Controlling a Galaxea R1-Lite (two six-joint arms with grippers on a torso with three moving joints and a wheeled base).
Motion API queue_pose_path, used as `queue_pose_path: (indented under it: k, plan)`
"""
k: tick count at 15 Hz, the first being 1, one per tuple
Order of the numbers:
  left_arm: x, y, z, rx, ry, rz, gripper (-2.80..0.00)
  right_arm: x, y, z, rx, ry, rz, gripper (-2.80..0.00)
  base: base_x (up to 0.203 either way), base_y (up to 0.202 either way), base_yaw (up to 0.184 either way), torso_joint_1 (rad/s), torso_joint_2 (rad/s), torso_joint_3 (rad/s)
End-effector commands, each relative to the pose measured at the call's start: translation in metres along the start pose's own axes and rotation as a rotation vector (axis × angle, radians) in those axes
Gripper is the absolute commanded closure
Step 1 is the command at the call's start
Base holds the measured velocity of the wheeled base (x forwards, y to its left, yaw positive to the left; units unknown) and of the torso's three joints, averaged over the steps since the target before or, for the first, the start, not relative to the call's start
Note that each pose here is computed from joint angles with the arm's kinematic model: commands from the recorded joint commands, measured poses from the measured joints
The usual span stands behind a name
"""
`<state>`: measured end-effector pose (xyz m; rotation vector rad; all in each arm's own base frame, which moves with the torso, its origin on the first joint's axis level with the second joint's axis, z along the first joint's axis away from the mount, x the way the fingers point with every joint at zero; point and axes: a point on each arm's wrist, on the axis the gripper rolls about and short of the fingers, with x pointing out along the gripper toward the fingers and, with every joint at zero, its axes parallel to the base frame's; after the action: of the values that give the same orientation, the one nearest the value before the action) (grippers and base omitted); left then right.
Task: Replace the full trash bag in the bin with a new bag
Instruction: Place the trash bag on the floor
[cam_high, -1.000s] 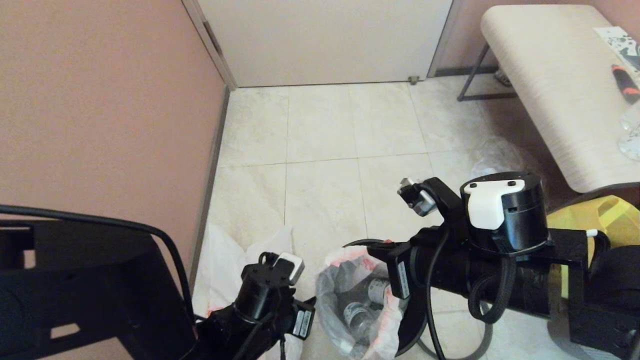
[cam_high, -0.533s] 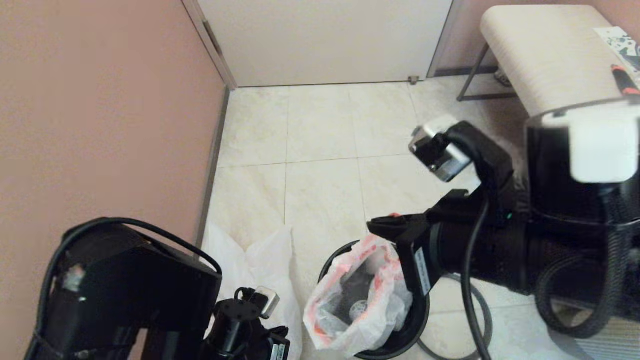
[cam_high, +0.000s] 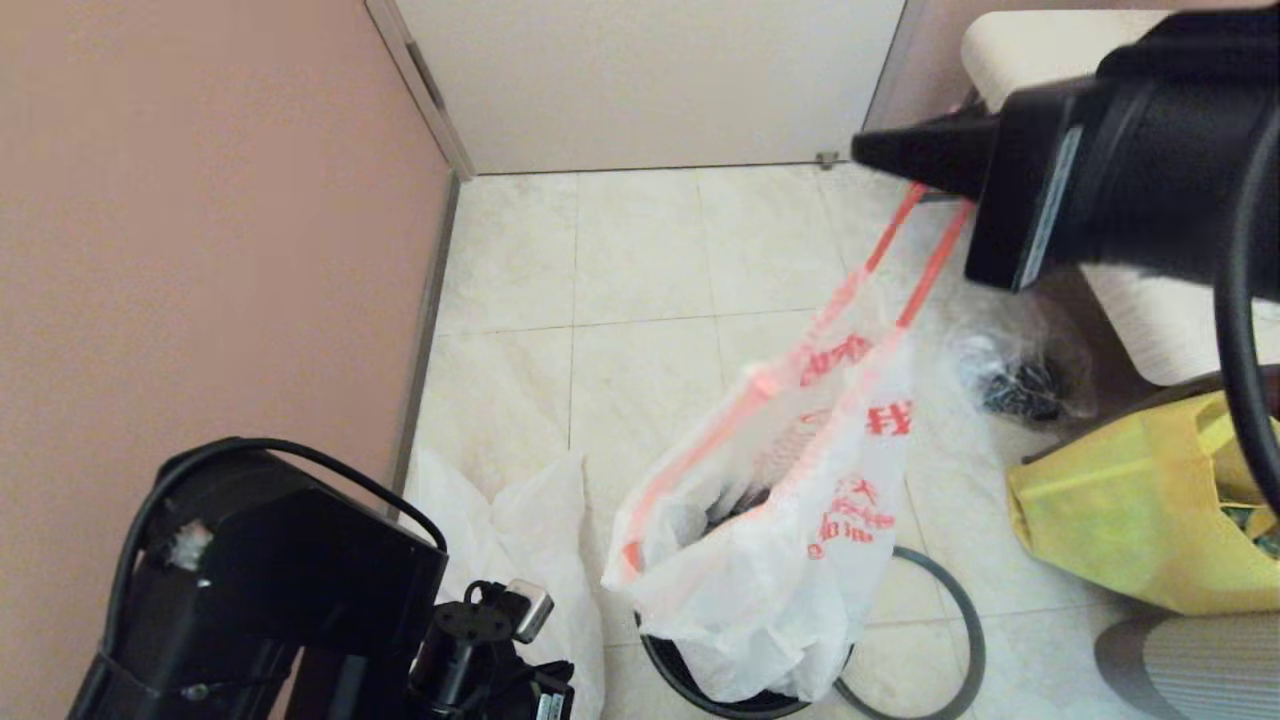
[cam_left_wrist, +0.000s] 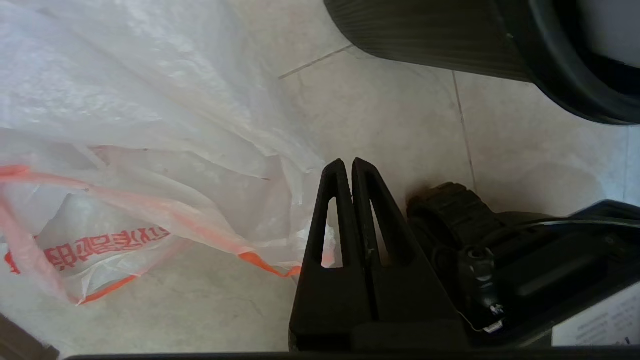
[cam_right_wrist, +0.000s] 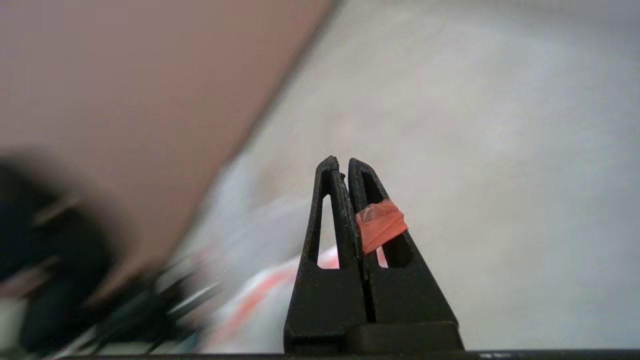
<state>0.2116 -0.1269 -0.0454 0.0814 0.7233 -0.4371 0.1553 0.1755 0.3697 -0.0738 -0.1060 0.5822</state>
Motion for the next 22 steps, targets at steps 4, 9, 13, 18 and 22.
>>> queue_pose_path:
  k: [4, 9, 13, 18, 22]
  plan:
    - [0.0, -0.007, -0.003, 0.015, 0.013, -0.049, 0.0, -0.007, -0.048, 0.065, -0.04, -0.266, -0.327, 0.0, 0.0, 0.0, 0.0, 0.0, 0.0, 0.0]
    - [0.006, -0.006, -0.008, 0.016, 0.035, -0.05, 0.0, -0.032, -0.065, 0.108, -0.022, -0.406, -0.416, 0.0, 0.0, 0.0, 0.0, 0.0, 0.0, 0.0]
    - [0.008, -0.005, -0.01, 0.017, 0.043, -0.046, 0.0, -0.024, -0.092, 0.096, -0.074, -0.348, -0.538, 0.0, 0.0, 0.0, 0.0, 0.0, 0.0, 0.0]
    - [0.013, -0.005, -0.012, 0.039, 0.046, -0.044, 0.0, 0.055, -0.165, 0.002, -0.069, -0.112, -0.654, 0.0, 0.0, 0.0, 0.0, 0.0, 0.0, 0.0]
    - [0.021, -0.004, -0.012, 0.059, 0.042, -0.04, 0.0, 0.122, -0.25, -0.128, -0.038, 0.11, -0.77, 0.0, 0.0, 0.0, 0.0, 0.0, 0.0, 0.0]
